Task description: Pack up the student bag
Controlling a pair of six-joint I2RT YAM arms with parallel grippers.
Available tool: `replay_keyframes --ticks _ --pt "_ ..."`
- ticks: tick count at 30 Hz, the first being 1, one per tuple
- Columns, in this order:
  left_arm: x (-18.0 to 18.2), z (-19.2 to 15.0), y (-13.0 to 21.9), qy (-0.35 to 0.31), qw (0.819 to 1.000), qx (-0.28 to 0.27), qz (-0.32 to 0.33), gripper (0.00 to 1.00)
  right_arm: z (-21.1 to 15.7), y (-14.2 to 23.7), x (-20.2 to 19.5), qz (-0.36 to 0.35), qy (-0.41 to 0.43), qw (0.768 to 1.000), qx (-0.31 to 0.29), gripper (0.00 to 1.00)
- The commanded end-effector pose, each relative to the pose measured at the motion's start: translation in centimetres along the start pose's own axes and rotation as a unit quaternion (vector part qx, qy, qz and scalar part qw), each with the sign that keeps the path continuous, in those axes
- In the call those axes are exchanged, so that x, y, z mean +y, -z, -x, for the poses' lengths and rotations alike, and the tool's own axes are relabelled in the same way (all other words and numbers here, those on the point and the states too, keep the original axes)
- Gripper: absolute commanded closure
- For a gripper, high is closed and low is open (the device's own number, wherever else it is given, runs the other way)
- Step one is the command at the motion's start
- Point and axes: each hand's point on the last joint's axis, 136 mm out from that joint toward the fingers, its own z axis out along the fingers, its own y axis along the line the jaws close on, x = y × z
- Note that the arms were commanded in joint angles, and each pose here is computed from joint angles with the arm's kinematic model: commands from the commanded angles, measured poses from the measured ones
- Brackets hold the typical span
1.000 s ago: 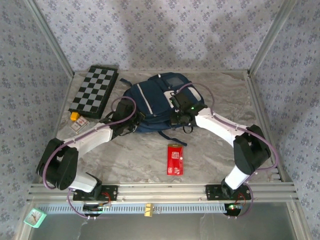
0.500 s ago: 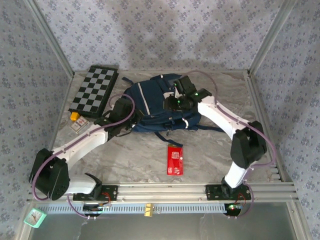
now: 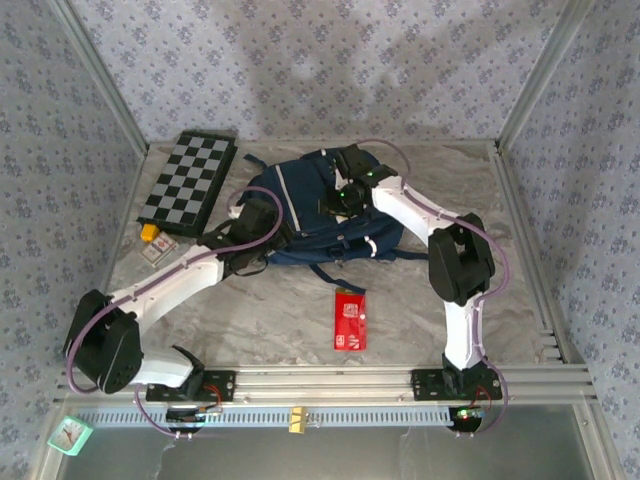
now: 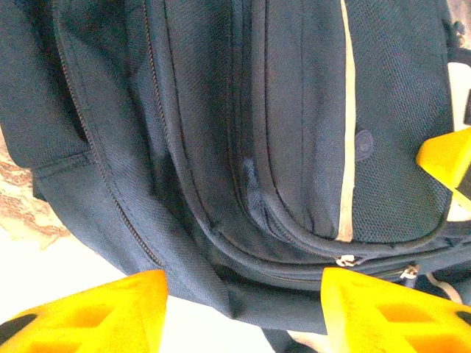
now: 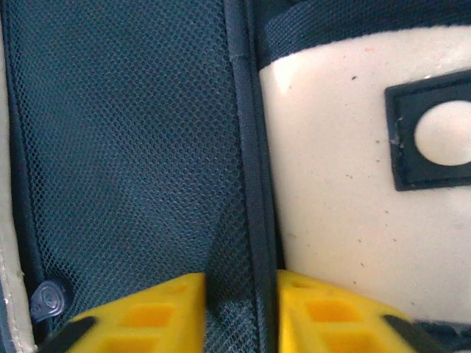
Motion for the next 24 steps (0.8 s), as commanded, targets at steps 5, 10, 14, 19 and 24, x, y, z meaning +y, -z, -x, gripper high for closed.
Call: replay_keyframes --ticks 5,10,14,19,24 --pt "-1.7 1.4 -1.7 -0.09 0.995 -0.033 -0.016 0.38 0.8 1.2 0.7 0.018 -0.001 1.0 -0.021 0.96" --pt "-4.2 1.6 -3.1 -0.114 0.991 -0.037 -0.063 0.34 1.4 3.0 0.1 0.019 -0.016 0.998 -0.052 1.0" --pt "-6.7 2.4 -3.8 -0.14 0.985 -0.048 -0.092 0.34 2.0 5.7 -0.7 0.025 -0.041 0.995 -0.092 1.0" --pt "-8.4 3.6 -3.2 -0.174 0.977 -0.062 -0.106 0.3 1.3 7.8 -1.9 0.031 -0.082 0.989 -0.12 1.0" --pt "-7.5 2.8 -1.7 -0.181 0.978 -0.059 -0.082 0.22 1.1 9.0 -2.5 0.044 -0.112 0.984 -0.134 1.0"
